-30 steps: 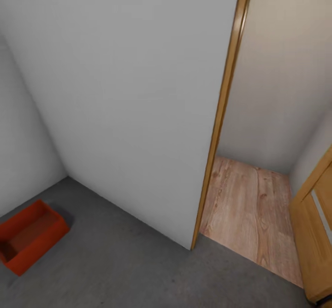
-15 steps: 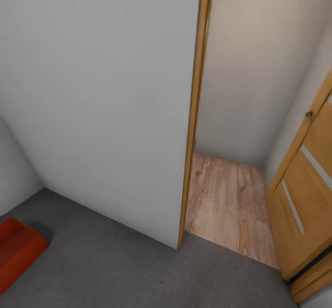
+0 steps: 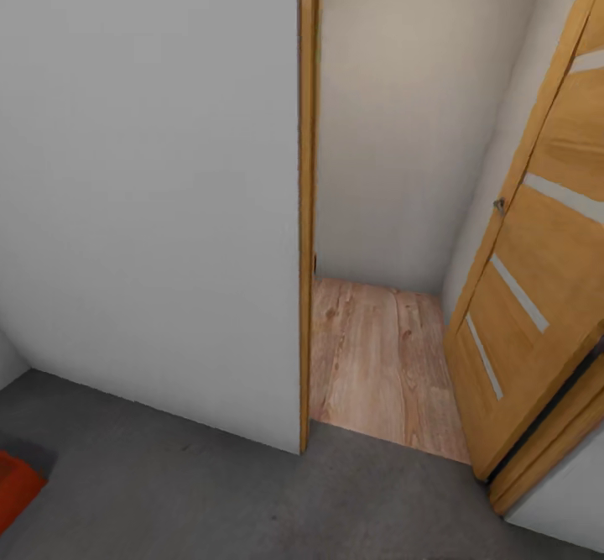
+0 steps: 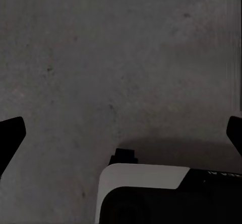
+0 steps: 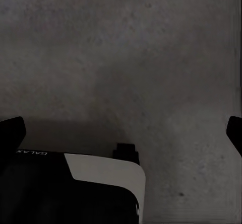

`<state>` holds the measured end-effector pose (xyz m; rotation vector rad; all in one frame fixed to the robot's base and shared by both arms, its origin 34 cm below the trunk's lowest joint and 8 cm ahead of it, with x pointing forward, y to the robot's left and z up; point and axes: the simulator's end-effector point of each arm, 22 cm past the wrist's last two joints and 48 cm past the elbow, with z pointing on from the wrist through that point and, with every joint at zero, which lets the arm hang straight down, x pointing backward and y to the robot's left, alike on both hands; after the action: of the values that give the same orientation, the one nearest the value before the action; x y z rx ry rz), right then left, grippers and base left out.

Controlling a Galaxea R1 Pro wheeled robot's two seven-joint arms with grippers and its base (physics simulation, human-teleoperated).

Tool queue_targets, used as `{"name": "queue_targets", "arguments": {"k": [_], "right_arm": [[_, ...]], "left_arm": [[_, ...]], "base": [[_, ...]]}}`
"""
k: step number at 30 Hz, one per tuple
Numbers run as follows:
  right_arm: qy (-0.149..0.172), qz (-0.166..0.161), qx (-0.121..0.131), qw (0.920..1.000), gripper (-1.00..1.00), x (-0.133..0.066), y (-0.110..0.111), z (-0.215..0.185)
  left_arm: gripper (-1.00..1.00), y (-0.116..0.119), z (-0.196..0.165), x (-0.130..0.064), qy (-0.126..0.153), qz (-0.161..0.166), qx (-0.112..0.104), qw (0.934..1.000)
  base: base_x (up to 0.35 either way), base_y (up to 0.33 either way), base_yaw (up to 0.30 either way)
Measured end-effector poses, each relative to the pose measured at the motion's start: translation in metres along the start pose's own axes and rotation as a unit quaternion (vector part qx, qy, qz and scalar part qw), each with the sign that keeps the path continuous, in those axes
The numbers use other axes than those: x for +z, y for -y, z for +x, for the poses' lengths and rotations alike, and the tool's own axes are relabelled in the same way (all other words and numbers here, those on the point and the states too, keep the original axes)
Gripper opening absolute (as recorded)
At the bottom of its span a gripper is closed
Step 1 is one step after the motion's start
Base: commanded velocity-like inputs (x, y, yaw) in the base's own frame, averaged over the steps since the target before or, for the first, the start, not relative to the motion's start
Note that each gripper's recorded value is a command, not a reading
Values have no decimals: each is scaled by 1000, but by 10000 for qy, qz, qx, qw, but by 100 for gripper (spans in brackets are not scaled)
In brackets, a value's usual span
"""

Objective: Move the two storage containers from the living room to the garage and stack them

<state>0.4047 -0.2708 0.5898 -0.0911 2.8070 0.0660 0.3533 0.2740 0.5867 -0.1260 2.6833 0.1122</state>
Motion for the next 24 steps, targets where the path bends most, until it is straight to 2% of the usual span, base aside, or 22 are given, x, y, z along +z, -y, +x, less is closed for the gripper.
{"name": "queue_targets", "arguments": {"k": [24], "right_arm": [[51,4,3,10000,100,-15,-1,-6]], "left_arm": [[100,-3,-7,-14,46,-17,-21,10000]], "base": [[0,0,-274]]}}
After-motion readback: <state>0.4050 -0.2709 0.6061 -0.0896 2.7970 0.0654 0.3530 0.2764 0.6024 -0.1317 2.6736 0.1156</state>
